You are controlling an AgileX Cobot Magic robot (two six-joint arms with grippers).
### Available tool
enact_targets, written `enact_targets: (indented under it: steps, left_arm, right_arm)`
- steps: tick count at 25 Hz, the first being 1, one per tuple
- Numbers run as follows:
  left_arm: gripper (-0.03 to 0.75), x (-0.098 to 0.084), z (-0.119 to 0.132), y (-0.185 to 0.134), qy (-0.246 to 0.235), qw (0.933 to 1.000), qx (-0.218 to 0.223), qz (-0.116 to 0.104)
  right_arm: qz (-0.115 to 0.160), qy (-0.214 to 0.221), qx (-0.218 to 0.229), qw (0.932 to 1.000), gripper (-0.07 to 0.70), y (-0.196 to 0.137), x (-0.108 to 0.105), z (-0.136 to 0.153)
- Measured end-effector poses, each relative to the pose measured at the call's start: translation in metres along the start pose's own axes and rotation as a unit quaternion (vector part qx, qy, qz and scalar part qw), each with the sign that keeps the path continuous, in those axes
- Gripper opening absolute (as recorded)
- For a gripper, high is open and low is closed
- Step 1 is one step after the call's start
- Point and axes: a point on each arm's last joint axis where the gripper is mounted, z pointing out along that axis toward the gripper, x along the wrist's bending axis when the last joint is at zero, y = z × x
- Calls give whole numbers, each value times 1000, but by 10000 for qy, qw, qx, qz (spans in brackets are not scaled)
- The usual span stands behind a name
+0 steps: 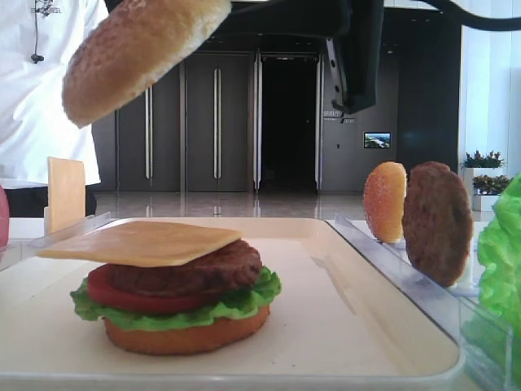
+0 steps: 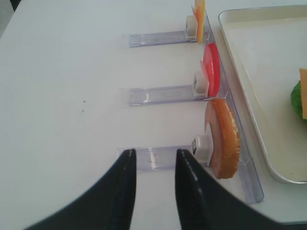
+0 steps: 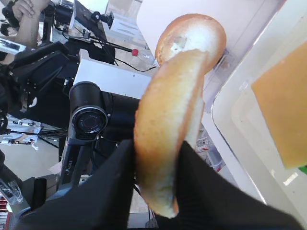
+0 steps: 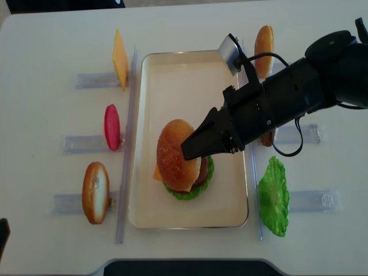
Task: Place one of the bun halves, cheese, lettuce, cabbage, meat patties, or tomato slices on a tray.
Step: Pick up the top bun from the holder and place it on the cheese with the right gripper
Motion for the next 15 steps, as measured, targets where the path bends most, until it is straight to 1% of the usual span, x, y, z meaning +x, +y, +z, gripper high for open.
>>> enact_targets:
  steps: [3,5,8,13,15]
  left_arm:
    - [219,0,0,0,0,10000,0,0]
    - [219,0,0,0,0,10000,0,0]
    - [219,0,0,0,0,10000,0,0]
    - [219,0,0,0,0,10000,0,0]
    - [219,0,0,0,0,10000,0,0]
  right_arm:
    - [-81,8,9,10000,218,0,0,0]
    - [-76,17,21,10000,218,0,-1,1]
    - [31,70,99,9999,218,-2,-8,4]
    - [-75,72,97,9999,218,-1,-14,5]
    - [-37,59,35,10000,218,0,-18,1]
